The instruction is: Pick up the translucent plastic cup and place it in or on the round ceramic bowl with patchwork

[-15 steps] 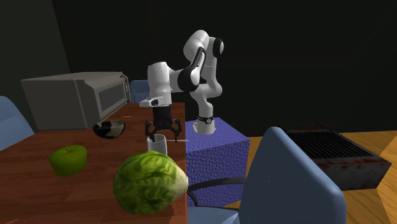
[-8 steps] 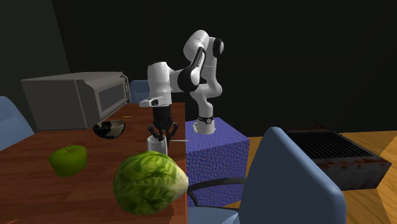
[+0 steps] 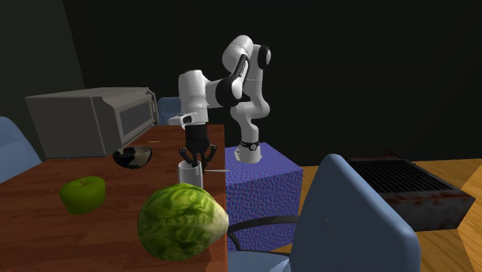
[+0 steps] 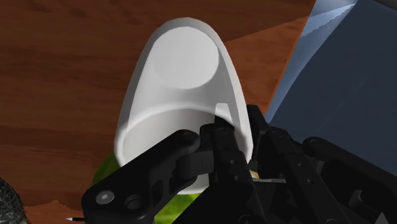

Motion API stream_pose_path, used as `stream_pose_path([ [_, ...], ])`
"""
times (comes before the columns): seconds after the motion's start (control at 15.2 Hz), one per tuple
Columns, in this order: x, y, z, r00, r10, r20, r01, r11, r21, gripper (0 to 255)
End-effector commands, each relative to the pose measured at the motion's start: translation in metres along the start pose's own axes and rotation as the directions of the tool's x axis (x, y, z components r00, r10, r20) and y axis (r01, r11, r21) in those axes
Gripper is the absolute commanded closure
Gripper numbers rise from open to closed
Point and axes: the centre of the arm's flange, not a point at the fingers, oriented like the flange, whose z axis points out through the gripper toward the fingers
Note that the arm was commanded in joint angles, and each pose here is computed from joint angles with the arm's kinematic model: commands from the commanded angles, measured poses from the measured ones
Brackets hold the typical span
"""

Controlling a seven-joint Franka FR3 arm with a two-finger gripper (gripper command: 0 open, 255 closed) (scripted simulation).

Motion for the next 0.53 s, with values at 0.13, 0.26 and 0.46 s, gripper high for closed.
stream_pose_path([
  [0.13,0.004,-0.001,-0.02,1.0,0.0,0.0,0.0,1.0,0.0,255],
  [0.26,0.006,-0.001,-0.03,1.0,0.0,0.0,0.0,1.0,0.0,255],
  [0.46,0.01,-0.002,-0.046,1.0,0.0,0.0,0.0,1.0,0.0,255],
])
